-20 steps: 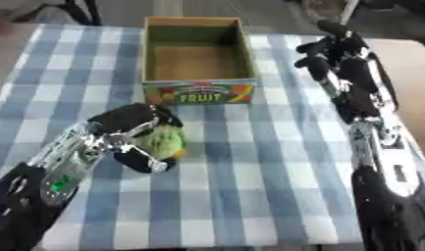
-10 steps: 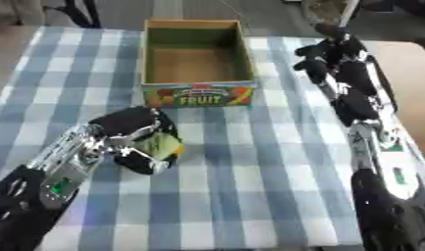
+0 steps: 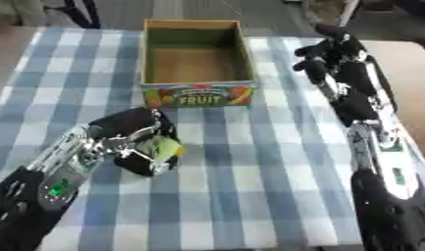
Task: Pick up objects on the table and place them in the box.
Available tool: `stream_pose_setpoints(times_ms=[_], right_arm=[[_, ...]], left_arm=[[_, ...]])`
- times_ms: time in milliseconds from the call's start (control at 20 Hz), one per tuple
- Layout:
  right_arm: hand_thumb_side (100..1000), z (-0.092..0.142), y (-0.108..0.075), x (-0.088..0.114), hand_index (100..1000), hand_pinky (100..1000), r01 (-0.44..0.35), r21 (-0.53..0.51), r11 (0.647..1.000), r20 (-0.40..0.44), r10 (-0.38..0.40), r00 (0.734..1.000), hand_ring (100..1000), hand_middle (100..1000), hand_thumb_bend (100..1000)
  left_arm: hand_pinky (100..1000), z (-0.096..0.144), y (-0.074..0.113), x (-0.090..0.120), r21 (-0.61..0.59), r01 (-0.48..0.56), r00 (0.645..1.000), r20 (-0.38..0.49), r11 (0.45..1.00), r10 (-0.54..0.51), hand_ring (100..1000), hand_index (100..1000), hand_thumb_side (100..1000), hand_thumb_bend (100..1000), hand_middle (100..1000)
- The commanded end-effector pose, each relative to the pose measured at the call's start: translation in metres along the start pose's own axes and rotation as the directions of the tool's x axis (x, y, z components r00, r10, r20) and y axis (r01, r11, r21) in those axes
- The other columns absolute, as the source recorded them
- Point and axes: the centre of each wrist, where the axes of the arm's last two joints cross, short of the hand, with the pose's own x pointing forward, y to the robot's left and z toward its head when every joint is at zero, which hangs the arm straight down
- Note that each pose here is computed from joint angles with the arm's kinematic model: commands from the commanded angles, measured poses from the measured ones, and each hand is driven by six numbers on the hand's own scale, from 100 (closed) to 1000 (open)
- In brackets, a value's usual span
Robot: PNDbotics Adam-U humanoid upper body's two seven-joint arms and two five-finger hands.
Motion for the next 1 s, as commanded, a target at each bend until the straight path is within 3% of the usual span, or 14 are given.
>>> stream_pose_setpoints(times_ms=[50, 550, 800, 1000], right_arm=[[259, -0.004, -0.003, 0.006, 820, 604, -0.017, 0.008, 1.000, 0.019, 0.017, 1.000, 695, 498, 482], [257, 0.001, -0.005, 0.006, 820, 604, -0.021, 0.001, 1.000, 0.006, 0.021, 1.000, 695, 499, 482], [257, 0.002, -0.006, 0.006, 820, 604, -0.024, 0.002, 1.000, 0.001, 0.024, 1.000, 695, 499, 481], [256, 0.002, -0.006, 0.005, 820, 604, -0.024, 0.006, 1.000, -0.001, 0.024, 1.000, 695, 499, 481]], left_arm=[[100, 0.007, 0.017, 0.001, 0.028, 0.037, 0.999, 0.012, 0.999, -0.038, 100, 469, 252, 100, 242], [100, 0.030, 0.044, 0.004, 0.022, 0.100, 0.994, 0.039, 0.995, -0.101, 100, 488, 255, 100, 267], [100, 0.049, 0.076, 0.000, 0.091, 0.137, 0.990, 0.007, 0.986, -0.138, 100, 489, 251, 100, 270], [100, 0.060, 0.106, -0.002, 0.211, 0.151, 0.989, -0.034, 0.966, -0.147, 100, 497, 244, 100, 278]])
